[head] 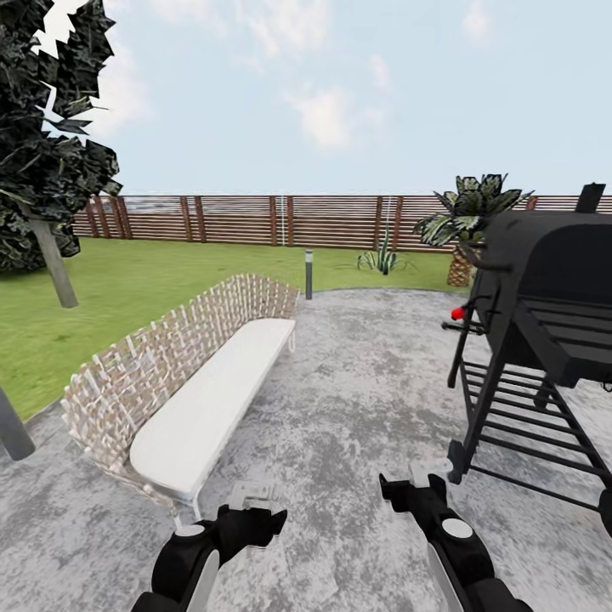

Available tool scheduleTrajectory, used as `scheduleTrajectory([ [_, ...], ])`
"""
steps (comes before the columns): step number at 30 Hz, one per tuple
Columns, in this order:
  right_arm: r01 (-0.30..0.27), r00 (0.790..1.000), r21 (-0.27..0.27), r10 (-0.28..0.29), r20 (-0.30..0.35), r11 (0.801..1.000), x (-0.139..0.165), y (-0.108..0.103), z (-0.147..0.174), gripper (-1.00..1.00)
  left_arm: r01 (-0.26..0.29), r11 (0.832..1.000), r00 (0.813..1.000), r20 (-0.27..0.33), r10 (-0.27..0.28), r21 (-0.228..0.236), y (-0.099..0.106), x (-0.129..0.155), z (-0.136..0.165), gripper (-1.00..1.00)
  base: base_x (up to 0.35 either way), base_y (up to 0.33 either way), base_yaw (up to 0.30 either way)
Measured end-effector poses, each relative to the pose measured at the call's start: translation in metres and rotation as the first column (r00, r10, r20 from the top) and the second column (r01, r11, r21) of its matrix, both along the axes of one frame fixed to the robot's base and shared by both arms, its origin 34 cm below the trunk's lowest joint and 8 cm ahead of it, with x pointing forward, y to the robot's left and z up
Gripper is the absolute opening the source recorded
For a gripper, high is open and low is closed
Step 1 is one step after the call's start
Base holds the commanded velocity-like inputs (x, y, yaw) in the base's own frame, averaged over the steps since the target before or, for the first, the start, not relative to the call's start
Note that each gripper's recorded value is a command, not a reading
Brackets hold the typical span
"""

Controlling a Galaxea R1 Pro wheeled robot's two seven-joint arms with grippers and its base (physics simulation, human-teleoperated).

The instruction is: Pick up the pesticide atomizer in the garden and spray insectifuge to fully cover both potted plants in the garden.

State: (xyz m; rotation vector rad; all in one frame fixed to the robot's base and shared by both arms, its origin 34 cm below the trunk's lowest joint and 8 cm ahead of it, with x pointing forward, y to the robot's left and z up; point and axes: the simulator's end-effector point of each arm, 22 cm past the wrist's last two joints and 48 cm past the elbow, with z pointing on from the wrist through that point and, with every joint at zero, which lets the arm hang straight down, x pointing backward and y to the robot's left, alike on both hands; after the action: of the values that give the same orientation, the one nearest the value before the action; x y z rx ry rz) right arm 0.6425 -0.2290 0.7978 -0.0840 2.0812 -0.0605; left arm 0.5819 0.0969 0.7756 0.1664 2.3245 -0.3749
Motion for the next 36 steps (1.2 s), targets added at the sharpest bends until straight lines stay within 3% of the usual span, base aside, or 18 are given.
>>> scheduleTrajectory([
  [10, 0.005, 1.0, -0.008, -0.005, -0.003, 1.0, 0.0003, -0.0056, 0.0003, 1.0, 0.0, 1.0, 1.0, -0.002, 0.0, 0.0, 0.0, -0.0004, -0.0008, 1.0, 0.321, -0.01, -0.002],
  [20, 0.003, 1.0, -0.003, -0.003, 0.003, 1.0, 0.0009, -0.0037, 0.0017, 1.0, -0.004, 1.0, 1.0, 0.01, 0.004, -0.002, 0.0006, 0.002, 0.0014, 1.0, 0.321, -0.07, -0.228],
  [24, -0.006, 1.0, 0.004, 0.006, 0.006, 1.0, 0.001, 0.0002, 0.0015, 1.0, -0.01, 1.0, 0.999, 0.034, 0.01, -0.011, 0.0007, 0.006, 0.0057, 1.0, 0.321, -0.073, -0.027],
  [36, -0.009, 1.0, 0.009, 0.009, 0.002, 1.0, 0.0002, 0.003, -0.0012, 1.0, -0.006, 1.0, 1.0, 0.024, 0.006, -0.012, -0.0009, 0.0041, 0.0005, 1.0, 0.321, -0.082, 0.0],
])
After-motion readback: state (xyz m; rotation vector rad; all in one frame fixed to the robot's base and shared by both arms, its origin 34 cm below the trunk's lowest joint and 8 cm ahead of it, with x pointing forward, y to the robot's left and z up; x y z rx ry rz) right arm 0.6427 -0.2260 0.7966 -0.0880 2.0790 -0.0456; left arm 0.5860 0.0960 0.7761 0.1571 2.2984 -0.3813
